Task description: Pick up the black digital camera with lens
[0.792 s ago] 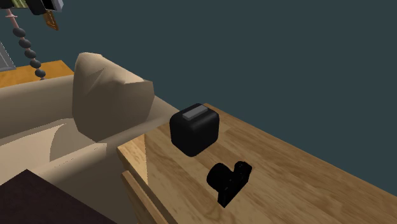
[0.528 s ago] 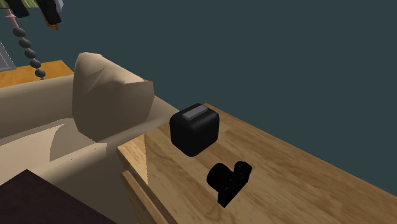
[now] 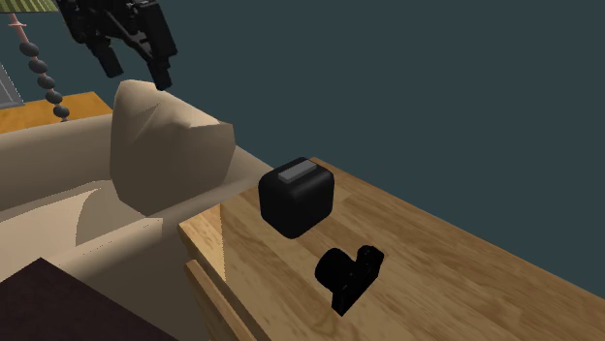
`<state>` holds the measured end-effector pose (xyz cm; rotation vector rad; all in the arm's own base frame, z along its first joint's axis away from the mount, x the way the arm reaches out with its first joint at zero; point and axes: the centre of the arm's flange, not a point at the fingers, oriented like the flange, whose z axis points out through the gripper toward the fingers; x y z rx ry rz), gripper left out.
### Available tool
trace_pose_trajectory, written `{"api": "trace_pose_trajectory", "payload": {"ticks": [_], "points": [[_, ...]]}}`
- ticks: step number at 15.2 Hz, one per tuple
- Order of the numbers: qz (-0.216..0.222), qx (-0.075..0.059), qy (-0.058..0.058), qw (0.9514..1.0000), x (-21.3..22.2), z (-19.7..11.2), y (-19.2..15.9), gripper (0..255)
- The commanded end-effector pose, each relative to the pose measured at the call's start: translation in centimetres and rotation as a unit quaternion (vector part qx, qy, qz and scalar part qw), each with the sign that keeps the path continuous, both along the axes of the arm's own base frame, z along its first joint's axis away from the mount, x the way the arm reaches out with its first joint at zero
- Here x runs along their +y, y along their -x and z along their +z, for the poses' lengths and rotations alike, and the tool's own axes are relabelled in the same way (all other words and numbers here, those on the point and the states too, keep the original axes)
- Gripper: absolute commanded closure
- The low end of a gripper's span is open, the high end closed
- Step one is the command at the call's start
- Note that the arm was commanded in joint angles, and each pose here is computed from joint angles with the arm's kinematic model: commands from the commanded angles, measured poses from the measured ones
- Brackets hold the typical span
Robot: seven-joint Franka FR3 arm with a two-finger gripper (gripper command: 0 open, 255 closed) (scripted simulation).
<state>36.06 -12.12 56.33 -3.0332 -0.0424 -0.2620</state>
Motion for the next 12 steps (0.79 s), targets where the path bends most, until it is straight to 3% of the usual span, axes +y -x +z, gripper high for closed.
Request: {"api": "trace_pose_trajectory", "payload": {"ticks": [1,12], "points": [[-0.001,0.001,0.001,1.0000,-2.0,-1.5,-0.6,0],[-0.007,0.007,0.006,0.9999,-12.6,-10.2,-5.0,0]]}}
